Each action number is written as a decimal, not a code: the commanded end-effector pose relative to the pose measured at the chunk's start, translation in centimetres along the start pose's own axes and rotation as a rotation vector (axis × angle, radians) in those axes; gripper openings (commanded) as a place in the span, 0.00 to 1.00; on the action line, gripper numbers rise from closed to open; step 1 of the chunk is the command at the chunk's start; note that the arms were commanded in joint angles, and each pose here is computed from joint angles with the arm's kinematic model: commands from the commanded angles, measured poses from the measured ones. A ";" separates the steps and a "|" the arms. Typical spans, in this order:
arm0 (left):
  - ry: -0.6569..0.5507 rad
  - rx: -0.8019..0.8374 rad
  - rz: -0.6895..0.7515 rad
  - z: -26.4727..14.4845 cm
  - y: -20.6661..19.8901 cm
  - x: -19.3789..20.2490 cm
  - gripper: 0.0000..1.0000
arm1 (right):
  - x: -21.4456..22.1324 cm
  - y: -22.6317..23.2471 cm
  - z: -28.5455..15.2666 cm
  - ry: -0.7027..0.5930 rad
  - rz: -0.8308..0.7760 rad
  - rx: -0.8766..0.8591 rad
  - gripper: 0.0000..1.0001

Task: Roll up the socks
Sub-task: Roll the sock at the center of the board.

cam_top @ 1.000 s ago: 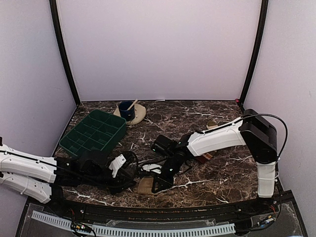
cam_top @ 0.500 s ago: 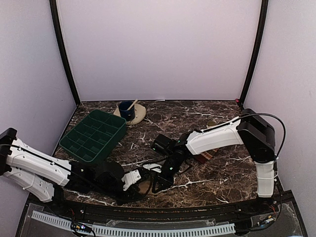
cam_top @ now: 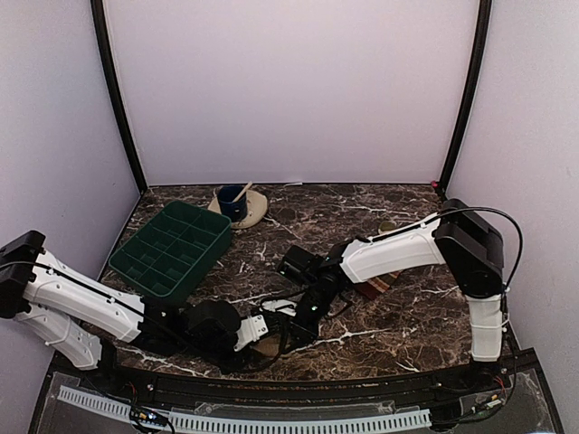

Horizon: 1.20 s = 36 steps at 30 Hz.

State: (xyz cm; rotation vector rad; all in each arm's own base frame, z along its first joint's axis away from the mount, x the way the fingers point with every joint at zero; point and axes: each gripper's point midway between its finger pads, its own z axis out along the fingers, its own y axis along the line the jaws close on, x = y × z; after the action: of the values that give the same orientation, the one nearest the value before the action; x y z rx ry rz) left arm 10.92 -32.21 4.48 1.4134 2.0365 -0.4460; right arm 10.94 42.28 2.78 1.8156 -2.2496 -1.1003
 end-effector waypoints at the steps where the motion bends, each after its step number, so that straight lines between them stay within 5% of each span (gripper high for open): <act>1: -0.010 -0.046 0.064 0.2 0.4 -0.9 0.37 | 2.3 -1.0 0.8 0.082 0.063 0.002 0.02; 30: 0.030 0.004 0.167 1.8 -0.8 -0.6 0.36 | 2.2 -0.8 0.9 0.090 0.060 -0.017 0.02; 36: 0.061 0.001 0.160 2.2 -0.7 0.0 0.18 | 2.4 -0.9 0.9 0.093 0.064 -0.016 0.02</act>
State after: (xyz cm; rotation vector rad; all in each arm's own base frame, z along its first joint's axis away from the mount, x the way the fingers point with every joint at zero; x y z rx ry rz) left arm 11.31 -33.38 2.81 1.5725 1.9440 -0.3252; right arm 10.65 41.98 2.75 1.7895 -2.2184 -1.0982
